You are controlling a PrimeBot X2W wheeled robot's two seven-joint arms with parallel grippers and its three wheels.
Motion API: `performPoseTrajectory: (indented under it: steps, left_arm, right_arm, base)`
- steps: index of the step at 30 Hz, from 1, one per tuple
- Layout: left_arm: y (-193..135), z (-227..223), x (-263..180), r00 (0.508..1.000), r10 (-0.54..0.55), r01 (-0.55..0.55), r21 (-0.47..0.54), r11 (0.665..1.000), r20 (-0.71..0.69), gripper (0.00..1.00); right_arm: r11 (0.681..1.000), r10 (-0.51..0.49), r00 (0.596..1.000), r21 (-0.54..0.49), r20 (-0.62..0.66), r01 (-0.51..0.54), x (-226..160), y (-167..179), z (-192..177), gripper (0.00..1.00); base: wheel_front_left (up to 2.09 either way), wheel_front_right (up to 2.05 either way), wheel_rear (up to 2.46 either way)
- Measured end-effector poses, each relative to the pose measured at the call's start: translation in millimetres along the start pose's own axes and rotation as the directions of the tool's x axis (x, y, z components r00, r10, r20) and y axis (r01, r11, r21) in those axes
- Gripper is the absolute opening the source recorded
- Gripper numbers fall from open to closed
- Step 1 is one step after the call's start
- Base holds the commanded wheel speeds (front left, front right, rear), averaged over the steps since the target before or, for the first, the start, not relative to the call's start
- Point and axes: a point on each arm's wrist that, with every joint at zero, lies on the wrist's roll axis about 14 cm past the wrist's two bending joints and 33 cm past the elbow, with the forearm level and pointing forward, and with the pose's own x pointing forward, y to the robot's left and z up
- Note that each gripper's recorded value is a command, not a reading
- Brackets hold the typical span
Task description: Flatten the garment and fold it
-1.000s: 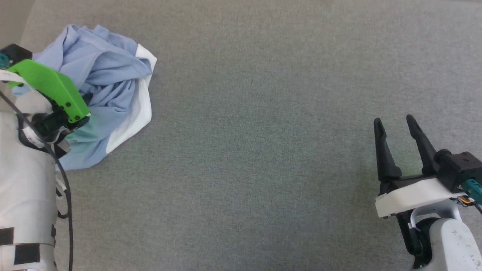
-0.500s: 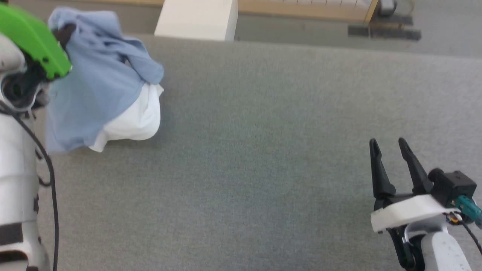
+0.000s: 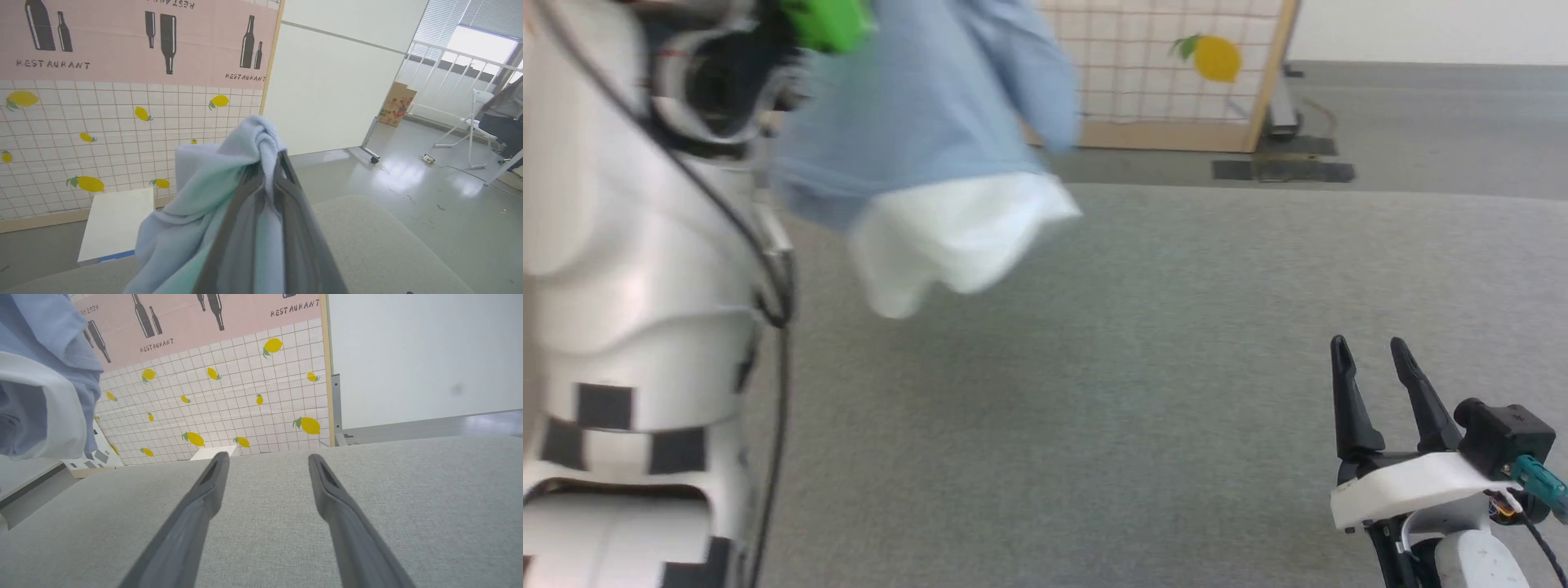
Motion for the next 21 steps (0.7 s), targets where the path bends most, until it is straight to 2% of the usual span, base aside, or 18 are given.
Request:
performPoseTrajectory:
  steps: [4, 7, 13, 16, 17, 21]
  left_arm:
    - [-58.4, -7.2, 16.0, 0.989, -0.151, 0.151, 0.019, 0.988, -0.012, 0.0]
    - [-89.6, -23.8, 24.5, 0.972, -0.232, 0.233, 0.015, 0.972, -0.036, 0.0]
    - [-124.2, -92.3, 35.9, 0.933, -0.334, 0.326, -0.078, 0.942, -0.135, 0.0]
    - [-129.2, -135.5, 38.9, 0.919, -0.348, 0.331, -0.117, 0.936, -0.188, 0.0]
    - [-125.8, -194.2, 37.2, 0.901, -0.331, 0.297, -0.158, 0.942, -0.28, 0.0]
    - [-107.6, -281.8, 23.3, 0.863, -0.259, 0.185, -0.205, 0.961, -0.434, 0.0]
  right_arm:
    - [0.999, -0.043, 0.999, -0.006, 0.024, 0.044, -9.7, -14.3, 8.2, 1.0]
    - [0.997, -0.079, 0.996, -0.01, 0.037, 0.079, -16.6, -26.1, 12.7, 1.0]
    - [0.989, -0.146, 0.988, -0.018, 0.042, 0.147, -28.1, -48.0, 15.5, 1.0]
    - [0.985, -0.169, 0.985, -0.022, 0.032, 0.17, -29.7, -55.6, 12.0, 1.0]
    - [0.982, -0.186, 0.982, -0.024, 0.018, 0.186, -30.3, -61.2, 6.9, 1.0]
    - [0.98, -0.198, 0.98, -0.023, 0.002, 0.198, -28.2, -65.4, 1.3, 1.0]
  base:
    - [0.0, 0.0, 0.0]
    - [0.0, 0.0, 0.0]
    - [0.0, 0.0, 0.0]
    - [0.0, 0.0, 0.0]
    - [0.0, 0.0, 0.0]
    - [0.0, 0.0, 0.0]
